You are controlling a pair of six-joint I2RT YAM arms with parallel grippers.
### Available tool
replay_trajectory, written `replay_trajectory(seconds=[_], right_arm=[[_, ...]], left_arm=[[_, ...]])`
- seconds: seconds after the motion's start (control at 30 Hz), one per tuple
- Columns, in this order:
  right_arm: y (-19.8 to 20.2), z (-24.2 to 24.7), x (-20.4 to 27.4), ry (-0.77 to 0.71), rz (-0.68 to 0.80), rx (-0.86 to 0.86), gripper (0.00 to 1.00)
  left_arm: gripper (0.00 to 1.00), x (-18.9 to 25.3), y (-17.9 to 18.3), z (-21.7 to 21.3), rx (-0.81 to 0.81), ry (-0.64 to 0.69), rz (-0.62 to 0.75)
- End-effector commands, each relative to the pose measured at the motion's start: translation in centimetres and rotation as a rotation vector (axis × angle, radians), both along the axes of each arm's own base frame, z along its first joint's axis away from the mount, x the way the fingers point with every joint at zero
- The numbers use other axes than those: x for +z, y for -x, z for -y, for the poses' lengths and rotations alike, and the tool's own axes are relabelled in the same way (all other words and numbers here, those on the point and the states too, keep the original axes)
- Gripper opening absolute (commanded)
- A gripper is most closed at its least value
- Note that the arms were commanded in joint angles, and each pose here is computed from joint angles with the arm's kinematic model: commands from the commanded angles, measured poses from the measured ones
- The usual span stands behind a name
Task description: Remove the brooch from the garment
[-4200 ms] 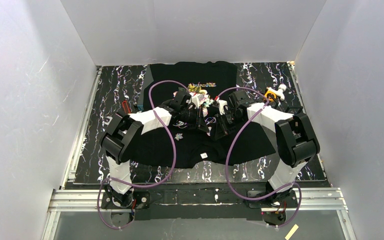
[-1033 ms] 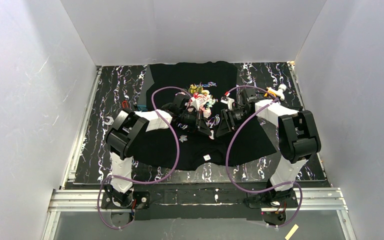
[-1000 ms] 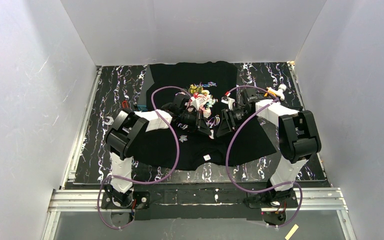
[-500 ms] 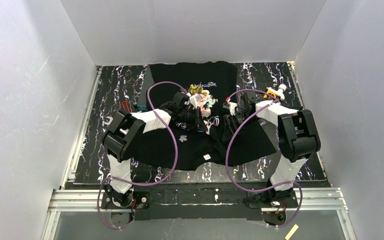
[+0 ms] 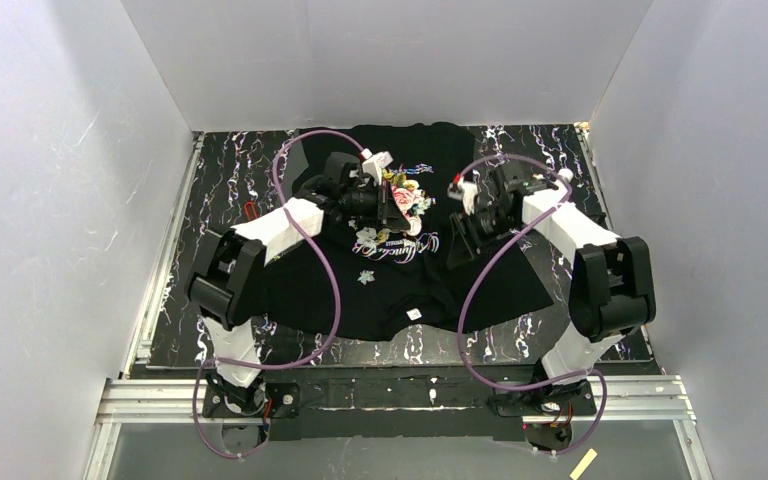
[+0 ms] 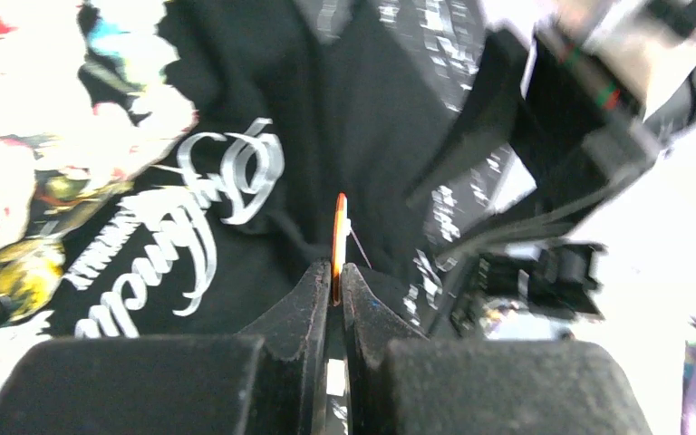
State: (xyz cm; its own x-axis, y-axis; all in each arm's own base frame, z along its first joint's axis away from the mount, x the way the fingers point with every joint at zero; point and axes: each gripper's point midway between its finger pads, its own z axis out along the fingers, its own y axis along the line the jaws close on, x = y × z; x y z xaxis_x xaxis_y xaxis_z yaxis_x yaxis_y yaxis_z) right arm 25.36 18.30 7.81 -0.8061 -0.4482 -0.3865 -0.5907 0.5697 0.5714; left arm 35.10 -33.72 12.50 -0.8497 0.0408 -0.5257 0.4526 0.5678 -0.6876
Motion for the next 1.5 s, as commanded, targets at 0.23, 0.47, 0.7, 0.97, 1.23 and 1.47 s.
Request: replay_trajectory(seconds=[0.23, 0.47, 0.7, 0.97, 1.23, 1.47], right_arm=[[-1.9, -3.5, 18.0, -0.335, 0.246, 0.021, 0.57], [0.3, -5.3, 23.0, -0.558, 0.128, 0.015, 0.56], [0.9, -6.7, 25.6, -0.666, 0.119, -0.006, 0.52], [1.8, -8.5, 25.8, -0.671, 0.125, 0.01, 0.51], [1.4, -8.4, 24.5, -0.625, 0.134, -0.027, 0.47], [1.2, -8.3, 24.5, -0.618, 0.152, -0.037, 0.37]], left_arm=[[0.0, 16.7, 8.4, -1.9, -0.441, 0.402, 0.07], [0.0, 19.1, 9.7, -2.5, -0.454, 0.42, 0.154], [0.0, 20.2, 9.1, -2.3, -0.38, 0.464, 0.167], [0.0, 20.5, 9.2, -2.1, -0.379, 0.476, 0.164], [0.0, 20.8, 9.8, -2.2, -0.384, 0.485, 0.16], [0.0, 20.8, 10.3, -2.3, -0.385, 0.488, 0.152]])
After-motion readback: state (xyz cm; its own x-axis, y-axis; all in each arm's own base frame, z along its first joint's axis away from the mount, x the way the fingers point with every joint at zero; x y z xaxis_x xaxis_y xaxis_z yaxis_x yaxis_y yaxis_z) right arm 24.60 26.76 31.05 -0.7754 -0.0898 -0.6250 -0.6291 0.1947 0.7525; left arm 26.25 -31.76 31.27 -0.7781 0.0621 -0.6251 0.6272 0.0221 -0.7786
